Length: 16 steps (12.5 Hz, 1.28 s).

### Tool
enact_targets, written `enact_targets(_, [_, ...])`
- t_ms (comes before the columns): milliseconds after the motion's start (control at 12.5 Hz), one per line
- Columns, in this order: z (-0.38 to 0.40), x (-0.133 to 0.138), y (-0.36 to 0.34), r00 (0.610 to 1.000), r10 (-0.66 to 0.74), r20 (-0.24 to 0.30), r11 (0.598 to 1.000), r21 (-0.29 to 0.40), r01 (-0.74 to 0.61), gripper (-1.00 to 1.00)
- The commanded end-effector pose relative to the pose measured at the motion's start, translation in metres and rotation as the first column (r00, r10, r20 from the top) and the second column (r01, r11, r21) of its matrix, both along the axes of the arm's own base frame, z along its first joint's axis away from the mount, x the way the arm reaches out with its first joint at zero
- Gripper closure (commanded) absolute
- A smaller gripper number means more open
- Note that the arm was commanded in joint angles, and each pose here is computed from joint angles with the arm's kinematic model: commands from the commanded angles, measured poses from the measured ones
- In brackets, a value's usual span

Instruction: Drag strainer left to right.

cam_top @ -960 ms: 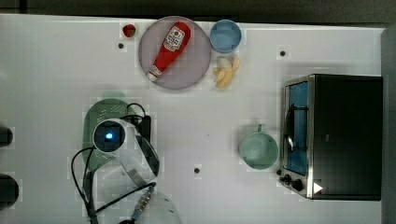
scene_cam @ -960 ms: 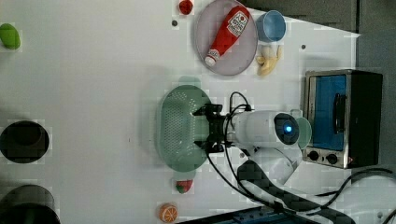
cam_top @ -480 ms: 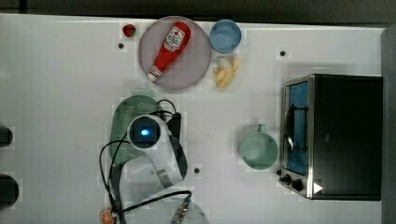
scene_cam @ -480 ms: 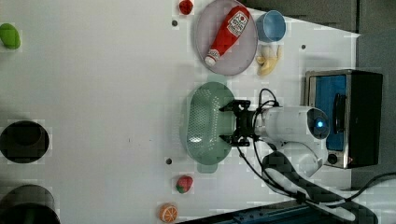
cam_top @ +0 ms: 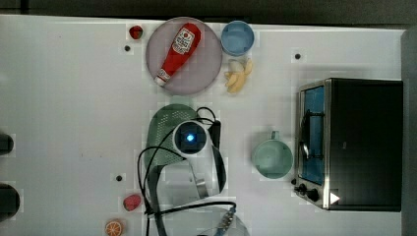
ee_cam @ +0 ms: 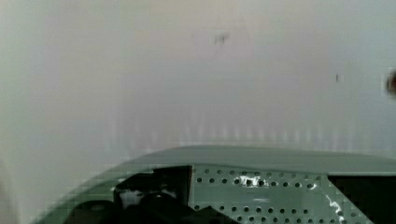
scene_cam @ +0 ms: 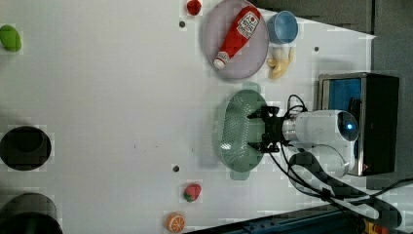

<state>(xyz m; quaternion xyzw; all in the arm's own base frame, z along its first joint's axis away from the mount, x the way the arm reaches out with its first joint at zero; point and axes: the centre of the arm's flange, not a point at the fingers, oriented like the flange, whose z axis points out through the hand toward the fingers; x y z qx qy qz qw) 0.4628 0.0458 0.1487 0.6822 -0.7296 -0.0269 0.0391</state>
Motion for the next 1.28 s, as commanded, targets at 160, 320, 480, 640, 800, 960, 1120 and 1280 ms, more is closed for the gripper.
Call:
enact_targets(160, [0.014, 0.011, -0.033, 0.996, 0.084, 0.037, 0.996, -0.007, -0.084, -1.00])
enact_targets(320, [0.015, 0.011, -0.055, 0.997, 0.071, 0.036, 0.997, -0.020, -0.071, -1.00])
enact_targets(480, [0.014, 0.011, -0.075, 0.994, 0.104, 0.032, 0.994, -0.027, -0.104, -1.00])
enact_targets(640, [0.015, 0.011, -0.094, 0.993, 0.114, 0.030, 0.993, -0.037, -0.113, -1.00])
enact_targets(800, [0.014, 0.009, -0.110, 0.995, 0.093, 0.026, 0.995, -0.046, -0.091, -1.00])
enact_targets(960, [0.014, 0.009, -0.112, 0.996, 0.089, 0.025, 0.995, -0.047, -0.088, -1.00])
enact_targets(1120, [0.024, 0.013, -0.099, 0.990, 0.139, 0.040, 0.990, -0.045, -0.137, -1.00])
enact_targets(1280, [0.049, 0.019, -0.086, 0.966, 0.255, 0.047, 0.966, -0.052, -0.253, -1.00])
